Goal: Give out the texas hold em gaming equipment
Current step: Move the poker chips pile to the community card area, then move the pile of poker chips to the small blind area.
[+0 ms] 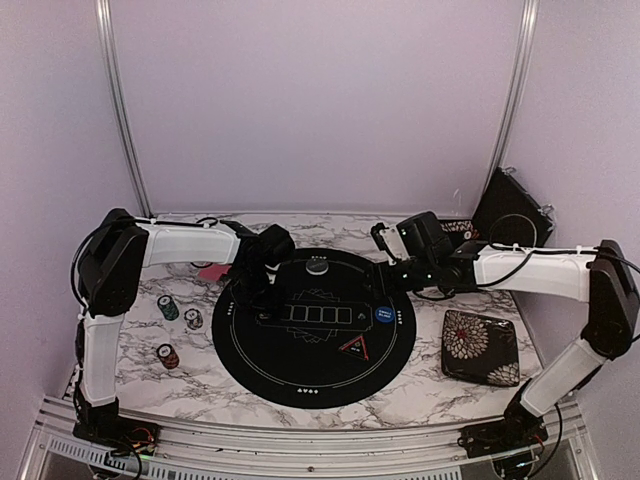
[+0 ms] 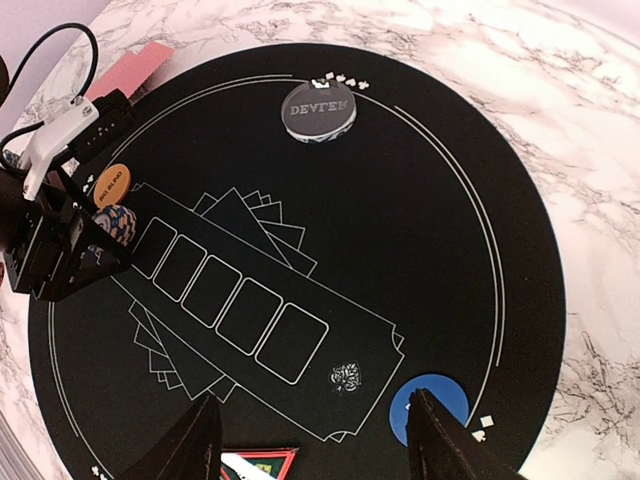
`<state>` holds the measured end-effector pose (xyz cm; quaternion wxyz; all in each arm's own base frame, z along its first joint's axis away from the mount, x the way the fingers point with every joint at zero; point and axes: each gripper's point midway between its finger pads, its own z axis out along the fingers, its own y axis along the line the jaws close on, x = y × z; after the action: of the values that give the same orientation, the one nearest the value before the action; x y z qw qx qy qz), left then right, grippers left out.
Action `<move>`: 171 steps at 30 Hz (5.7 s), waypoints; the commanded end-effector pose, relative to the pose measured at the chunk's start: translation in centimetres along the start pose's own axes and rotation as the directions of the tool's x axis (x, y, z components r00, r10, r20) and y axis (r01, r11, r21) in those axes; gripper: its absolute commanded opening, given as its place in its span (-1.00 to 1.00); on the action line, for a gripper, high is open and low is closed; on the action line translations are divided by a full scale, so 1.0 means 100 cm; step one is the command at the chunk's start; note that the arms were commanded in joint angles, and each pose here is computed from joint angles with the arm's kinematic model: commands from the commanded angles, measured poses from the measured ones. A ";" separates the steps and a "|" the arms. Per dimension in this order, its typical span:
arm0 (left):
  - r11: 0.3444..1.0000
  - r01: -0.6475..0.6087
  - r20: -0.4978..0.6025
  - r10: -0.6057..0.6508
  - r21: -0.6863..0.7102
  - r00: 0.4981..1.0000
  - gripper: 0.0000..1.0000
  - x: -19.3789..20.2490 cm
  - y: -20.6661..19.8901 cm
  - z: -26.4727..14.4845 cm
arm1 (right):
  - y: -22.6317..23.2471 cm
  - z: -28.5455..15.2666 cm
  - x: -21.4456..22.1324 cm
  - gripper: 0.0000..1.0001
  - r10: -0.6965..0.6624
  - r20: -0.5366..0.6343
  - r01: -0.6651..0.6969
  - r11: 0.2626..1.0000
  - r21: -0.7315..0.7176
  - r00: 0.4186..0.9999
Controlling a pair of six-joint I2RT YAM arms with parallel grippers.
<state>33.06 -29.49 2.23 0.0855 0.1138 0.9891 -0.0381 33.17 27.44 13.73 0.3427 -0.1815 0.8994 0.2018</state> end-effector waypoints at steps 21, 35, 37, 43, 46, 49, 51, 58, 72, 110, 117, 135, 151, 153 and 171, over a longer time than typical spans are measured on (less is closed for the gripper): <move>0.999 -0.009 -0.044 0.008 -0.031 0.999 -0.04 0.007 -0.001 0.014 | 0.000 -0.016 -0.017 0.22 0.000 0.072 0.001 1.000 -0.014 0.997; 0.999 -0.024 -0.050 0.022 -0.030 0.998 -0.13 0.009 -0.010 0.018 | -0.001 -0.021 -0.017 0.22 0.000 0.081 0.002 1.000 -0.014 0.997; 0.999 -0.028 -0.049 0.027 -0.032 0.998 -0.13 0.008 -0.010 0.018 | 0.000 -0.021 -0.018 0.22 -0.001 0.085 0.002 1.000 -0.015 0.996; 0.999 -0.040 -0.055 0.038 -0.029 0.998 -0.14 0.009 -0.016 0.019 | -0.001 -0.022 -0.017 0.22 -0.001 0.087 0.002 1.000 -0.015 0.996; 0.999 -0.046 -0.059 0.044 -0.024 0.997 -0.14 0.009 -0.021 0.021 | -0.002 -0.023 -0.016 0.22 0.000 0.087 0.001 1.000 -0.012 0.996; 0.998 -0.053 -0.057 0.052 -0.018 0.997 -0.14 0.006 -0.027 0.022 | -0.004 -0.023 -0.016 0.22 0.000 0.089 0.001 1.000 -0.009 0.996; 0.998 -0.057 -0.059 0.056 -0.016 0.997 -0.14 0.005 -0.030 0.023 | -0.004 -0.024 -0.015 0.22 0.000 0.089 0.000 1.000 -0.007 0.996; 0.997 -0.074 -0.064 0.073 -0.006 0.995 -0.14 0.001 -0.044 0.027 | -0.011 -0.027 -0.014 0.22 0.001 0.093 -0.002 1.000 0.008 0.996; 0.995 -0.099 -0.068 0.100 0.020 0.993 -0.14 -0.006 -0.077 0.033 | -0.019 -0.035 -0.011 0.22 -0.012 0.100 0.009 1.000 0.029 0.995; 0.991 -0.118 0.059 0.114 0.064 0.992 0.79 -0.046 -0.096 -0.013 | -0.023 -0.034 -0.012 0.22 -0.003 0.081 0.000 0.999 0.043 0.997; 0.985 -0.143 0.125 0.130 0.094 0.984 0.94 -0.060 -0.098 -0.043 | -0.022 -0.037 -0.016 0.23 0.005 0.083 -0.008 0.999 0.046 0.997; 0.976 0.042 0.364 -0.119 0.213 0.924 0.98 -0.094 0.001 -0.157 | 0.038 -0.006 -0.029 0.23 -0.113 -0.006 0.113 0.993 -0.017 0.994; 0.945 0.097 0.413 -0.227 0.313 0.882 0.98 -0.047 0.067 -0.187 | 0.113 0.095 -0.009 0.25 -0.228 -0.223 0.228 0.973 -0.027 0.948; 0.943 0.090 0.411 -0.224 0.320 0.884 0.98 -0.045 0.067 -0.186 | 0.114 0.104 -0.007 0.27 -0.226 -0.242 0.228 0.973 -0.018 0.944; 0.926 0.059 0.406 -0.220 0.372 0.887 0.98 -0.042 0.070 -0.183 | 0.110 0.143 0.014 0.32 -0.213 -0.342 0.242 0.969 0.045 0.915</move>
<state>35.97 -21.80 19.49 0.2677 0.0322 0.9354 -0.2287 34.62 43.10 5.32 0.2096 -0.3052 0.9238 0.0971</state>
